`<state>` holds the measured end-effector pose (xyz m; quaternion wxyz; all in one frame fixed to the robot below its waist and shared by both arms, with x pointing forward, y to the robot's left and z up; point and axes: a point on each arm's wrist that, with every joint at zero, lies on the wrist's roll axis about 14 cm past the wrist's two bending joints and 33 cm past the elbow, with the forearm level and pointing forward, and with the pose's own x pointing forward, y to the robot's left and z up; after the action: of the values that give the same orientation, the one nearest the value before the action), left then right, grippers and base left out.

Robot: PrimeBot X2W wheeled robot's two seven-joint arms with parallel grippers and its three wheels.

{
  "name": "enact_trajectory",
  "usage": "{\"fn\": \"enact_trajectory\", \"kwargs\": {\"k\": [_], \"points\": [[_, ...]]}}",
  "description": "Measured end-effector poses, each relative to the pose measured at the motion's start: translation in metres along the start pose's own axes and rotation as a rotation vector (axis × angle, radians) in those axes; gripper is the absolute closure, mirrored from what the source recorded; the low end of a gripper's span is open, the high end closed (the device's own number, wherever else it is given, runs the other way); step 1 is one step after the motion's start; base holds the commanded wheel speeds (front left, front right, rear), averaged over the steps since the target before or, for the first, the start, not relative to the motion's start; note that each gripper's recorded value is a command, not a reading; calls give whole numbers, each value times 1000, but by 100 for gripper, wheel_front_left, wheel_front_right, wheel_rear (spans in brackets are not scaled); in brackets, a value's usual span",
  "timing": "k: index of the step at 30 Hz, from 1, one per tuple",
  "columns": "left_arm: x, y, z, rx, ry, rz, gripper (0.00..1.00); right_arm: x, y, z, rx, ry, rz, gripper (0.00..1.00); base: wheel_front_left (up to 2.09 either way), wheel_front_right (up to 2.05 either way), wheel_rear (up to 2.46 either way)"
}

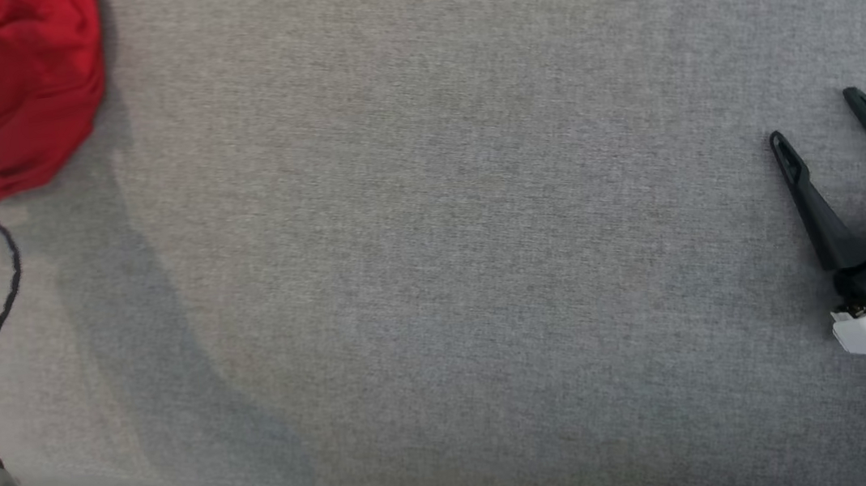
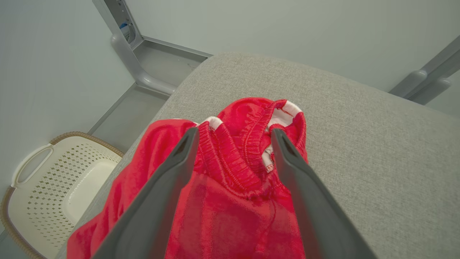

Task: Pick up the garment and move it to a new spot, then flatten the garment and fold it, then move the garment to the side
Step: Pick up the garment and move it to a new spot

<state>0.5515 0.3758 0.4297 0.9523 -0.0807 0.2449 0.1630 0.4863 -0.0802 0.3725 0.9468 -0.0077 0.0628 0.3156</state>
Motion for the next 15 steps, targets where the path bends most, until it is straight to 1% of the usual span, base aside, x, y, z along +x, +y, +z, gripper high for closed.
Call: {"fn": "enact_trajectory", "kwargs": {"k": [2, 6, 12, 15], "points": [[10, -1, -12, 36, 34, 4, 0, -1, -6, -3, 2, -1, -15, 0, 0, 0, 0], [28, -14, -37, 90, 94, -13, 0, -2, -18, -6, -1, -6, -48, 0, 0, 0, 0], [46, -20, -71, 132, 190, -12, 0, -4, -27, -11, 9, -8, -82, 0, 0, 0, 0], [50, -15, -81, 150, 232, 3, 0, -5, -29, -13, 14, -7, -94, 0, 0, 0, 0]]}}
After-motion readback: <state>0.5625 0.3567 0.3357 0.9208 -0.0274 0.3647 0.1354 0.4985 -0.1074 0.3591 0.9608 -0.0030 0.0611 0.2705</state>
